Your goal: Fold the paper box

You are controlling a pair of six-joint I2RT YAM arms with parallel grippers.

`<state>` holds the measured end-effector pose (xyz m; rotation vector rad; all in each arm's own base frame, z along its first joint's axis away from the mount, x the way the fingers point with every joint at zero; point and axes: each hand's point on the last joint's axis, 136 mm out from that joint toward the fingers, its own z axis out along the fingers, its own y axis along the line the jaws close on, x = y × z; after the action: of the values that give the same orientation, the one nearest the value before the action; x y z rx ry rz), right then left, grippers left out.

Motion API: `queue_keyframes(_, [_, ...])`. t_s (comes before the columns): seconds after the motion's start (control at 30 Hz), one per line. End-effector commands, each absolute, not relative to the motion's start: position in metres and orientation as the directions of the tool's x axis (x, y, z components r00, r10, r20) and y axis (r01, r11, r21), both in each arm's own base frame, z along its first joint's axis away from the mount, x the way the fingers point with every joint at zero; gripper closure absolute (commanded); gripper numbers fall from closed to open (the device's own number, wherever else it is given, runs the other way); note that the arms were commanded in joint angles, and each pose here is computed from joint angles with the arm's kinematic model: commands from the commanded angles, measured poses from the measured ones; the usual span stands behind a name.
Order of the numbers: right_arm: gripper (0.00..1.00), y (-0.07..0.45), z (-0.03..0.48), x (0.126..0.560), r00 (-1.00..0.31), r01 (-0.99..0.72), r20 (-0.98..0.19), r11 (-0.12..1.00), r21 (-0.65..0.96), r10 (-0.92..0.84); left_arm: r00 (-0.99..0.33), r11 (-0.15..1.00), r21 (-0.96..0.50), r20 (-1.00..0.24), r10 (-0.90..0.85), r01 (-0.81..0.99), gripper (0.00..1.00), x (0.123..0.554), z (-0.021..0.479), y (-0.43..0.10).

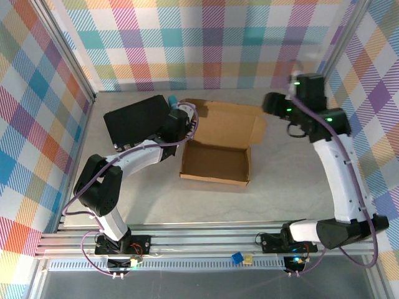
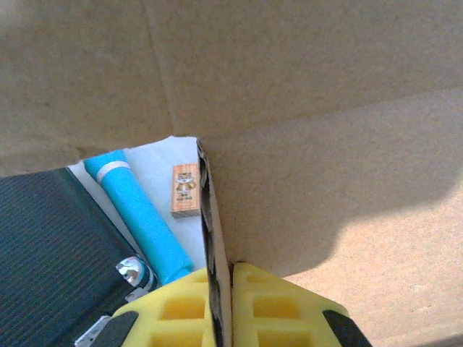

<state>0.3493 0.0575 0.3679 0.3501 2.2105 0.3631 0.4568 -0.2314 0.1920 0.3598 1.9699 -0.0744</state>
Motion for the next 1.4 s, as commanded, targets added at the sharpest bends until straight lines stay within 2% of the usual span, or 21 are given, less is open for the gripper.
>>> queue_keyframes(0.0, [0.3, 0.047, 0.319, 0.343, -0.591, 0.46, -0.258, 0.582, 0.671, 0.764, -0.294, 0.97, 0.135, -0.936, 0.192, 0.202, 1.0, 0.461, 0.219, -0.216])
queue_keyframes(0.1, [0.31, 0.034, 0.295, 0.348, -0.508, 0.575, -0.033, 0.367, 0.732, 0.861, -0.282, 0.974, 0.122, -0.944, 0.173, 0.19, 1.0, 0.461, 0.22, -0.214])
queue_keyframes(0.17, [0.34, 0.021, 0.285, 0.359, -0.461, 0.602, 0.028, 0.289, 0.745, 0.887, -0.27, 0.974, 0.115, -0.948, 0.167, 0.197, 1.0, 0.459, 0.219, -0.215])
queue_keyframes(0.3, [0.38, 0.005, 0.264, 0.389, -0.458, 0.622, 0.099, 0.239, 0.745, 0.883, -0.188, 0.968, 0.131, -0.967, 0.172, 0.212, 1.0, 0.454, 0.219, -0.215])
queue_keyframes(0.4, [0.4, 0.007, 0.253, 0.415, -0.488, 0.637, 0.163, 0.222, 0.738, 0.858, -0.194, 0.967, 0.139, -0.964, 0.182, 0.215, 1.0, 0.454, 0.217, -0.214])
queue_keyframes(0.6, [0.41, 0.01, 0.226, 0.453, -0.454, 0.679, 0.295, 0.112, 0.726, 0.841, -0.191, 0.97, 0.129, -0.967, 0.169, 0.205, 1.0, 0.457, 0.217, -0.215])
queue_keyframes(0.83, [0.35, 0.039, 0.212, 0.462, -0.552, 0.671, 0.326, 0.178, 0.72, 0.768, -0.199, 0.972, 0.127, -0.966, 0.167, 0.199, 1.0, 0.462, 0.214, -0.217])
queue_keyframes(0.9, [0.35, 0.039, 0.215, 0.461, -0.606, 0.609, 0.244, 0.245, 0.754, 0.757, -0.2, 0.971, 0.127, -0.965, 0.167, 0.201, 1.0, 0.463, 0.214, -0.218])
queue_keyframes(0.97, [0.36, 0.034, 0.225, 0.465, -0.675, 0.485, 0.075, 0.365, 0.795, 0.734, -0.204, 0.97, 0.133, -0.963, 0.175, 0.202, 1.0, 0.464, 0.213, -0.218])
queue_keyframes(1.03, [0.38, 0.032, 0.245, 0.47, -0.731, 0.238, -0.227, 0.552, 0.799, 0.644, -0.21, 0.968, 0.143, -0.96, 0.187, 0.208, 1.0, 0.465, 0.211, -0.22])
queue_keyframes(1.1, [0.37, 0.036, 0.26, 0.466, -0.693, -0.064, -0.578, 0.763, 0.644, 0.43, -0.218, 0.964, 0.15, -0.956, 0.198, 0.219, 1.0, 0.465, 0.209, -0.221])
queue_keyframes(1.17, [0.36, 0.042, 0.259, 0.46, -0.588, -0.273, -0.773, 0.841, 0.467, 0.238, -0.231, 0.962, 0.147, -0.952, 0.201, 0.23, 1.0, 0.466, 0.207, -0.222])
queue_keyframes(1.27, [0.3, 0.055, 0.246, 0.452, -0.425, -0.484, -0.904, 0.831, 0.274, 0.051, -0.255, 0.959, 0.143, -0.945, 0.205, 0.243, 1.0, 0.467, 0.204, -0.223])
queue_keyframes(1.37, [0.29, 0.072, 0.227, 0.452, -0.425, -0.601, -0.905, 0.755, 0.264, -0.021, -0.29, 0.957, 0.143, -0.932, 0.215, 0.252, 1.0, 0.469, 0.197, -0.22])
